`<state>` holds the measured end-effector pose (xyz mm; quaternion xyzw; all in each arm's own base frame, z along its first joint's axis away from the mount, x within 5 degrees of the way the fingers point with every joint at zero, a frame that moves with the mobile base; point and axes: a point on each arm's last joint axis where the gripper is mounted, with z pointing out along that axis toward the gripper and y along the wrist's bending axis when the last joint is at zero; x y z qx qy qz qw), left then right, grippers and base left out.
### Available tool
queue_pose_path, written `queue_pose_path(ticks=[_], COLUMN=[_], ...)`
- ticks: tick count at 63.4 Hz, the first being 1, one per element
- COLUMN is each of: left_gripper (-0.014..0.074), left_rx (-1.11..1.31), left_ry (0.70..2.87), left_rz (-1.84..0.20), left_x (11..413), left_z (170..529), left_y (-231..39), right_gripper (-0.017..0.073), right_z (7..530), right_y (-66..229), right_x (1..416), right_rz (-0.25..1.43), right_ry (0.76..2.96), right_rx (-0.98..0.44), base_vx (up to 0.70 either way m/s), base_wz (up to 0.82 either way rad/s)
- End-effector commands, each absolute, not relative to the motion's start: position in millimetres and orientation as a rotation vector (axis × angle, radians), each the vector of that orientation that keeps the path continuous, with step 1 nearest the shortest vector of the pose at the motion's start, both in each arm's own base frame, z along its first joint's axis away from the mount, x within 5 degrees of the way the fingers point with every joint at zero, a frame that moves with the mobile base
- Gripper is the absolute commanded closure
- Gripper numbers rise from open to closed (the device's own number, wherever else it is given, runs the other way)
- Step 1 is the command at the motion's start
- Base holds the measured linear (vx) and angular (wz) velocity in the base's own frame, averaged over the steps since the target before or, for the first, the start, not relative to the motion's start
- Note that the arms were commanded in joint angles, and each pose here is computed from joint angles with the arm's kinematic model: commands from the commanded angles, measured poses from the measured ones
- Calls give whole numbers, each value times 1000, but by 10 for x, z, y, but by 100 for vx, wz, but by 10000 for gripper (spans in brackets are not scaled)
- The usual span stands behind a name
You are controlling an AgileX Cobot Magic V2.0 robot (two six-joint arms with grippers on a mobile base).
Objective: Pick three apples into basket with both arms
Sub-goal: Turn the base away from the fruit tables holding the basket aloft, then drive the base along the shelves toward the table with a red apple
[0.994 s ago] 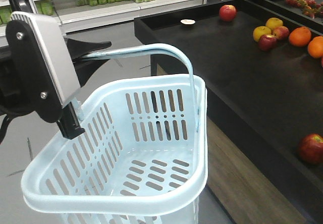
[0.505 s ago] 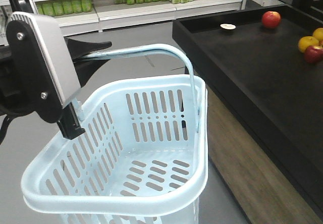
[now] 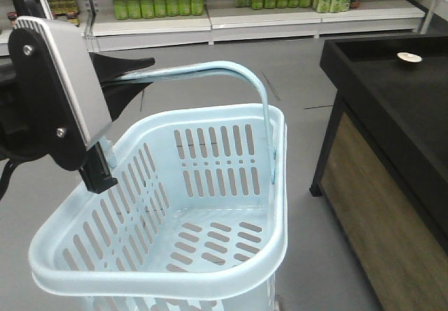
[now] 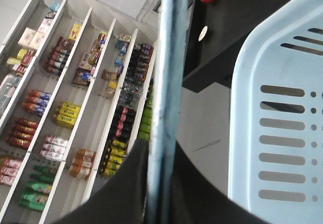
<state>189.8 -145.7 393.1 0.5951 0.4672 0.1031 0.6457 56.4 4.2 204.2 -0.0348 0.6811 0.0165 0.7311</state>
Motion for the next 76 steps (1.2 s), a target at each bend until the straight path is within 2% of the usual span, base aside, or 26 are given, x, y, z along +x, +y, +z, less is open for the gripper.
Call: queue_pose_path(ticks=[1,27,76], left_gripper=[600,600,600], left_rx=[1238,1238,1238], left_ry=[1048,1048,1048], left_rz=[255,255,255], left_x=[1863,1863,1863], left_z=[4144,4144,4144], left_y=[-1387,-1387,-1387], right_gripper=[568,568,568], right_z=[2057,2057,2057], right_y=[43,43,43], right_x=[566,566,566], right_rz=[24,24,24], right_ry=[1445,1445,1445], right_rx=[-85,-85,-85], base_vx=[10,8,3], base_wz=[38,24,4])
